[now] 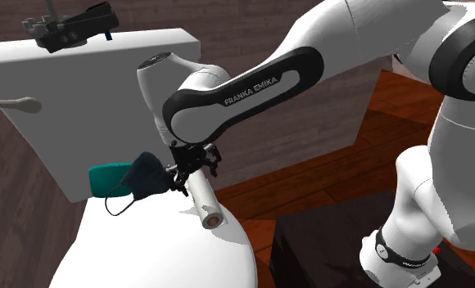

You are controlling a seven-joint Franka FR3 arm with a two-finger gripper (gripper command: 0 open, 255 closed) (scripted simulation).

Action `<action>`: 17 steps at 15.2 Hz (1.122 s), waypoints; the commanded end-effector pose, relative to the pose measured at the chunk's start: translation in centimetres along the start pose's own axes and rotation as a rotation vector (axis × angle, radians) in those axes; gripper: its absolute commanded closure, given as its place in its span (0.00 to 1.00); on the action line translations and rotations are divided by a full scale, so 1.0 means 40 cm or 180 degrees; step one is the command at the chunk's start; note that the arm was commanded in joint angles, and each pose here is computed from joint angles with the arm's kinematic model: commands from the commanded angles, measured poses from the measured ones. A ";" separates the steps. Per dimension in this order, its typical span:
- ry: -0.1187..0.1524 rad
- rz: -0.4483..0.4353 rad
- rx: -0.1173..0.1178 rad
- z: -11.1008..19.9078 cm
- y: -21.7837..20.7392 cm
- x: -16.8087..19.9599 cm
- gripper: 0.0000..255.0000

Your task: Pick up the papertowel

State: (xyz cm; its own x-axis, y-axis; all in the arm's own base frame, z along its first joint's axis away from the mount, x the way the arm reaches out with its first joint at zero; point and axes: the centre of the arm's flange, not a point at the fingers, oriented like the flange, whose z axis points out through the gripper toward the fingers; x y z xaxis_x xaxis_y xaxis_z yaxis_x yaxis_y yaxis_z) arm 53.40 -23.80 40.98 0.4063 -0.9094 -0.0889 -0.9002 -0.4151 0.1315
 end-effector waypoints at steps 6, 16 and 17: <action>-0.0082 0.0306 0.0002 0.104 0.013 0.068 0.00; -0.0082 0.0307 0.0002 0.149 0.006 0.072 1.00; -0.0083 0.0307 0.0002 0.149 0.006 0.072 1.00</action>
State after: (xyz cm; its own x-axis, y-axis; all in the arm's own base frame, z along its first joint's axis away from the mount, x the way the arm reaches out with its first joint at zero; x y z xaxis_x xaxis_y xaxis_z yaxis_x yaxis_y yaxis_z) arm 53.34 -26.48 34.94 0.3118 -0.9448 -0.1007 -0.9356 -0.3238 0.1407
